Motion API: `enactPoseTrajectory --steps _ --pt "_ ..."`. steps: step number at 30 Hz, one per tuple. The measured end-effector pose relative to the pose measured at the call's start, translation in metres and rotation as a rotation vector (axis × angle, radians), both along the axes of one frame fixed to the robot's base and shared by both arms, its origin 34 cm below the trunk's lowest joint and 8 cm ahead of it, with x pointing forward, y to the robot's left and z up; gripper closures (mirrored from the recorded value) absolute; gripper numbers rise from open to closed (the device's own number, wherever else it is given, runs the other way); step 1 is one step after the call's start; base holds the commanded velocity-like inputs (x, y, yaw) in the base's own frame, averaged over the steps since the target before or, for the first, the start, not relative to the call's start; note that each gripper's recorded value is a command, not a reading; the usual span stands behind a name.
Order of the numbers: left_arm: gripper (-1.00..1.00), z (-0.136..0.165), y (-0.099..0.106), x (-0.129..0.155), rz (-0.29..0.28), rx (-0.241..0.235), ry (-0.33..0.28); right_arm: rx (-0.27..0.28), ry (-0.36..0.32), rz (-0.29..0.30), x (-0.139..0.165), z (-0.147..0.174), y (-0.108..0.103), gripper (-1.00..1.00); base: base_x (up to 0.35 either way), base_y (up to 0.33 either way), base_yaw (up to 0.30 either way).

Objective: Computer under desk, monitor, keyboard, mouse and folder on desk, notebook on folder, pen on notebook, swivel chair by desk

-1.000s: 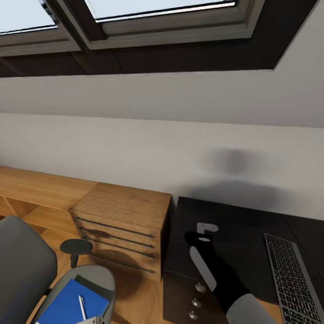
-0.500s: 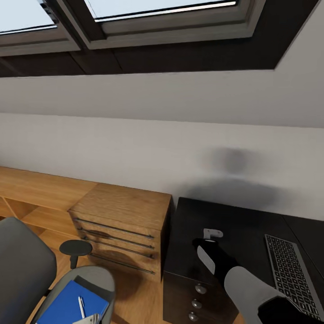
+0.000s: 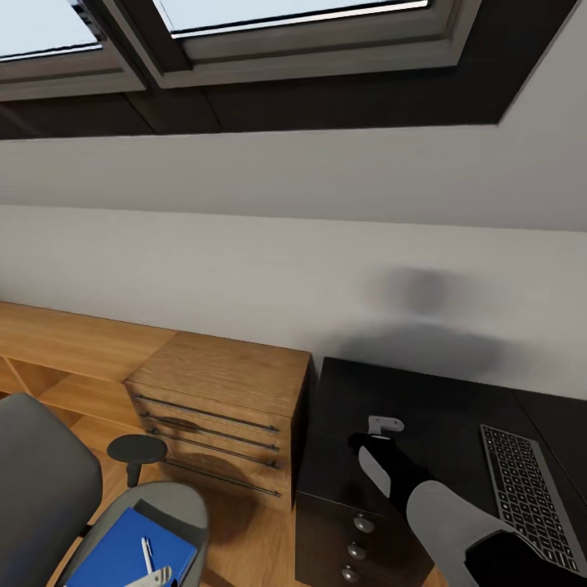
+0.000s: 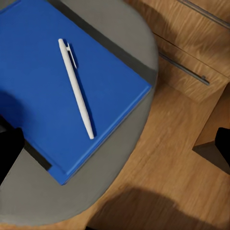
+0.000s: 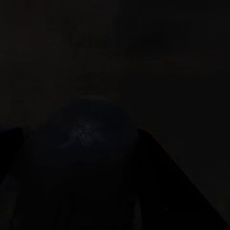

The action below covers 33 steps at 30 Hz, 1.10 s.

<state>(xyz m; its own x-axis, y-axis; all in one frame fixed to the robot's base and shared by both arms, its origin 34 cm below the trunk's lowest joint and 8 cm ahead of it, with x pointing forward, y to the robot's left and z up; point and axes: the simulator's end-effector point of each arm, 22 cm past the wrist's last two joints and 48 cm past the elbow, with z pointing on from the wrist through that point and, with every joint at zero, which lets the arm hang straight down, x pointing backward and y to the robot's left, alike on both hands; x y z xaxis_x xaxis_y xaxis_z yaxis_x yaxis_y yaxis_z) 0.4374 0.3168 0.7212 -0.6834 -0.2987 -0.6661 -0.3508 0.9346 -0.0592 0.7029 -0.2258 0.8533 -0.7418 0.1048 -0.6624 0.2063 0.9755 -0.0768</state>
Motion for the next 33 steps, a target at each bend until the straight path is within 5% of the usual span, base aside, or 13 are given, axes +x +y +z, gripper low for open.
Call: enactPoseTrajectory --steps 33 --pt "-1.0 -0.025 0.007 0.012 0.019 0.003 -0.002 0.0 -0.003 0.042 0.011 -0.025 0.024 1.0 0.0 0.0 0.0"
